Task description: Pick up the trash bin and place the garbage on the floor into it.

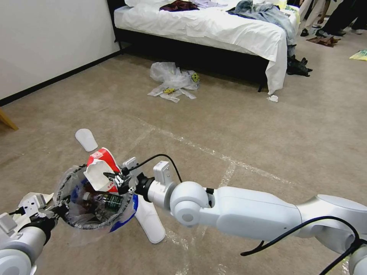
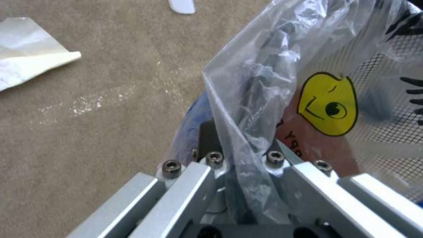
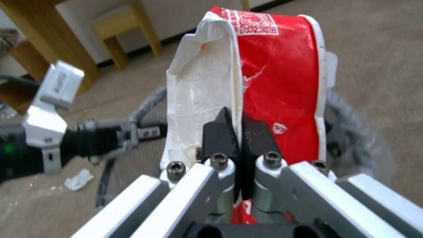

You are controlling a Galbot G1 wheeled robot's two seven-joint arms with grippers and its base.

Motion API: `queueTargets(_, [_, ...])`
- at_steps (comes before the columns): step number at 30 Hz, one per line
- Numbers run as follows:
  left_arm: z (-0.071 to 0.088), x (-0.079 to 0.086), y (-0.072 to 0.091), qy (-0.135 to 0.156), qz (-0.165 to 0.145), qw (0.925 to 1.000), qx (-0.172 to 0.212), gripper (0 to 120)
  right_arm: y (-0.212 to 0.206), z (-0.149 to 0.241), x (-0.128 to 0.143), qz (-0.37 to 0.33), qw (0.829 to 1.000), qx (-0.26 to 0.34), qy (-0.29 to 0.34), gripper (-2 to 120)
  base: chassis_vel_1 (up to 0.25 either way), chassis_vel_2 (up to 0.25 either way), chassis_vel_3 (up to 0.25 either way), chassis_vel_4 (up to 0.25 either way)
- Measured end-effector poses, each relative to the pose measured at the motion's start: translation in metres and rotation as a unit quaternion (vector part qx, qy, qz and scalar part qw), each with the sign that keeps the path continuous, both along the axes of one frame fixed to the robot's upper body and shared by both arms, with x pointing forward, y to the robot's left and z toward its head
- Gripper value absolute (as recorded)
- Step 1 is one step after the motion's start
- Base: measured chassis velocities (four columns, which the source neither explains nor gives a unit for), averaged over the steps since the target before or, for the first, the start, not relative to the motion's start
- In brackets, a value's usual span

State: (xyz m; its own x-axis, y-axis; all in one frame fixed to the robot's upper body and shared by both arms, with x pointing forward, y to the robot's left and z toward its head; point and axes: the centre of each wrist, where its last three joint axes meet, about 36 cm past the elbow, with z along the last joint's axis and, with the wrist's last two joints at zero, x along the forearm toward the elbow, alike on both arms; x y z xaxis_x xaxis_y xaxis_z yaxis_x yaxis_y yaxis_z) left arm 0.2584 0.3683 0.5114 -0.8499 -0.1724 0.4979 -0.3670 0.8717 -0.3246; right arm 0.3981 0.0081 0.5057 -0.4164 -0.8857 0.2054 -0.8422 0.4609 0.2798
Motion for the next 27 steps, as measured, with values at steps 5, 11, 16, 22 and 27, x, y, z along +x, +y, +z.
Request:
queueTargets(5, [-0.001,0.000,-0.001,0.001,-0.001,1.0000,-0.002,1,0.004,-0.008,0.000,0.002,1.000,-0.011,0.002,0,0.000,0.000,0.000,0.000])
queueTargets(11, [-0.001,0.000,-0.005,-0.001,-0.003,1.0000,-0.004,1,0.012,-0.016,-0.001,0.005,1.000,-0.022,0.003,0,0.000,0.000,0.000,0.000])
queueTargets(16, [0.000,-0.001,-0.007,-0.003,-0.005,1.0000,-0.005,1,0.017,-0.024,-0.001,0.007,0.999,-0.034,0.003,0,0.000,0.000,0.000,0.000])
queueTargets(22, [0.000,-0.001,-0.008,-0.003,-0.005,1.0000,-0.006,1,0.022,-0.030,-0.002,0.008,0.999,-0.043,0.002,0,0.000,0.000,0.000,0.000])
queueTargets(27, [0.000,0.000,-0.008,-0.005,-0.005,1.0000,-0.006,1,0.024,-0.036,-0.005,0.007,0.999,-0.049,0.002,0,0.000,0.000,0.000,0.000])
